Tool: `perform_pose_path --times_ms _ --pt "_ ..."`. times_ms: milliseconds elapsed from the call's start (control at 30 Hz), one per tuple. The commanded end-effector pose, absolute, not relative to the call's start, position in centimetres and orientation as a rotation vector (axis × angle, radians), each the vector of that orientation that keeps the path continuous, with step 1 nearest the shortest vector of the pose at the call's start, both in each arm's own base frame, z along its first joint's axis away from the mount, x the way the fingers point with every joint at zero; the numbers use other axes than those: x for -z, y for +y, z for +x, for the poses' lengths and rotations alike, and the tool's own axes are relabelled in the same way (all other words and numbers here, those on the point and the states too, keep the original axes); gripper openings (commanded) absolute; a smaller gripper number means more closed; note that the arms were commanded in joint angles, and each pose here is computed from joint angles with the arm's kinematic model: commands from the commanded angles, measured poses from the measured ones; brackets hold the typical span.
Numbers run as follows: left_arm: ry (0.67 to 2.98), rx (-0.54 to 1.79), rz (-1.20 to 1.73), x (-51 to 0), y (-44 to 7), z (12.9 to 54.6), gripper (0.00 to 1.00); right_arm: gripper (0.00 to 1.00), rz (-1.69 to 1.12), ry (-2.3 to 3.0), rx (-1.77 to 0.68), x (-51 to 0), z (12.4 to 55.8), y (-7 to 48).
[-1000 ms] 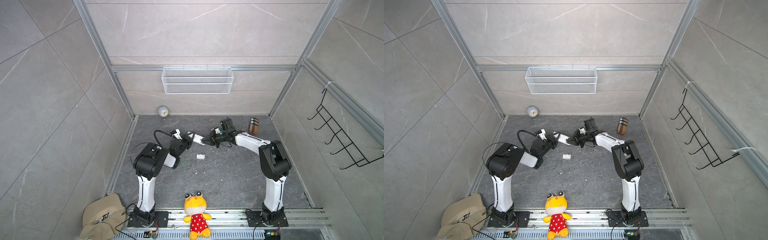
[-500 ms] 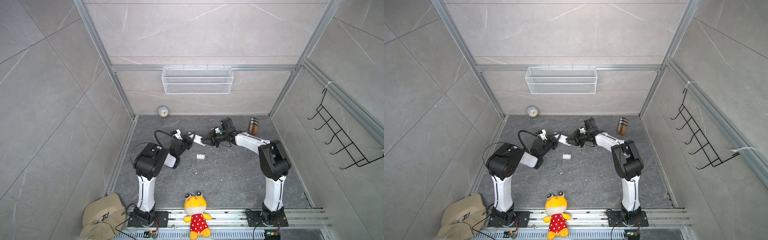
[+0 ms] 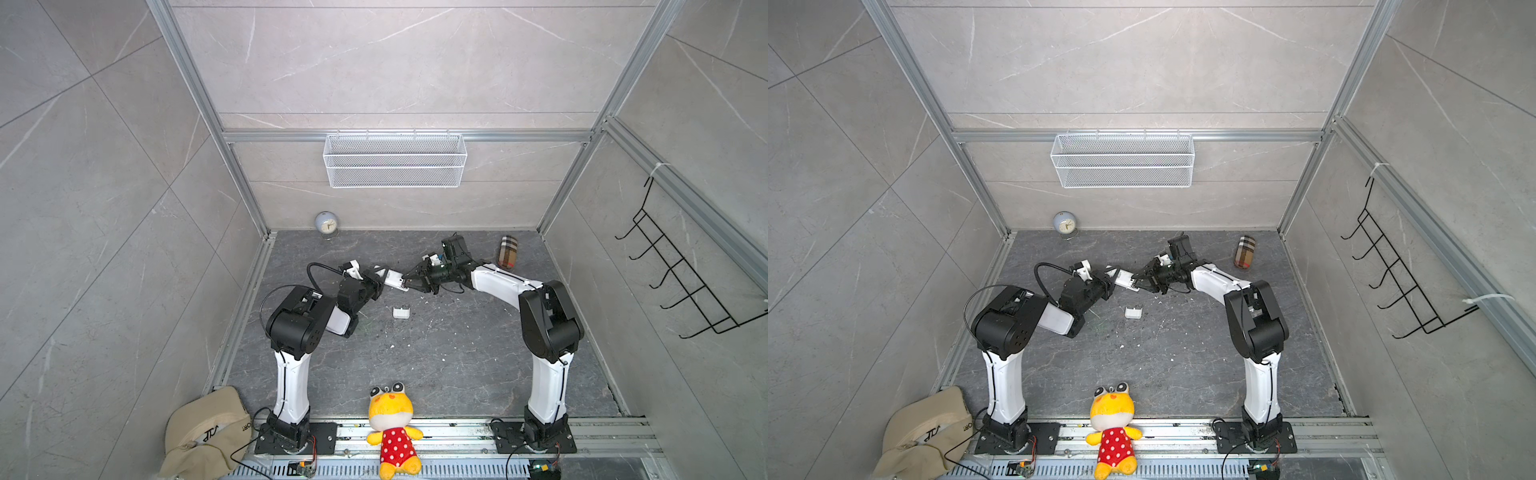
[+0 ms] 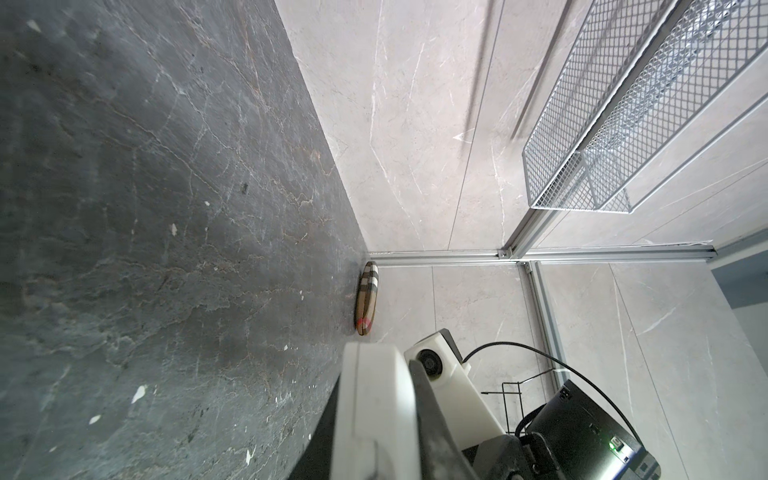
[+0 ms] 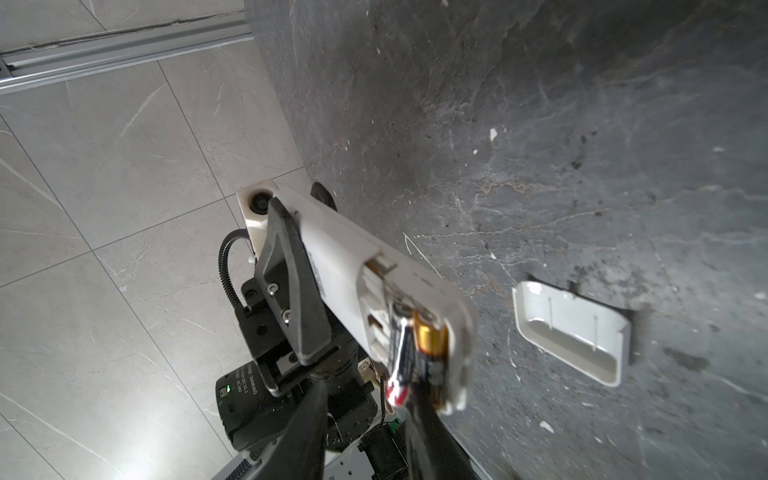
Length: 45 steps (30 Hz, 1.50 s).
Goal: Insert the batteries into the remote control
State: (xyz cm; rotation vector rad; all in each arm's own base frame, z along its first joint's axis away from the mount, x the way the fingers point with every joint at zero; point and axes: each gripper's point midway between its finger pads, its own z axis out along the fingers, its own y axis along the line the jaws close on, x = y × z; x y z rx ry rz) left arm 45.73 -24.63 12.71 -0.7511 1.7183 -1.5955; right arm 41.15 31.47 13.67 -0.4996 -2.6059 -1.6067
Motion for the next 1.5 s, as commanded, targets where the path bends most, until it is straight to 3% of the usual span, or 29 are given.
perform_pose_path --times_ms 0,267,400,567,733,833,1167,1467 --pt "1.552 1.694 -0.696 -18.0 -23.9 45.9 0.03 0.35 -0.513 -2.663 1.524 -13.5 40.6 30.5" --pt "1.556 1.732 -0.720 -18.1 -24.0 45.9 0.03 0.35 -0.440 -2.755 1.499 -14.8 40.7 30.0" --pt "1.562 1.766 -0.741 -18.1 -23.9 45.8 0.03 0.40 -0.294 -2.867 1.478 -17.1 40.4 29.3" --pt "1.586 1.833 -0.771 -18.0 -24.0 45.4 0.03 0.63 0.044 -3.077 1.538 -20.8 40.7 28.7" --pt "1.594 1.898 -0.818 -18.3 -23.5 45.0 0.04 0.90 0.340 -3.245 1.548 -20.8 41.0 28.3" --pt "1.600 1.917 -0.805 -18.7 -23.5 44.8 0.04 0.99 0.468 -3.274 1.481 -20.0 40.7 28.9" --pt "1.625 1.944 -0.808 -18.5 -23.8 44.2 0.04 0.99 0.751 -3.305 1.338 -17.7 40.6 31.8" --pt "1.619 1.959 -0.784 -19.2 -24.0 44.2 0.04 0.99 0.762 -3.294 1.322 -16.8 40.9 33.1"
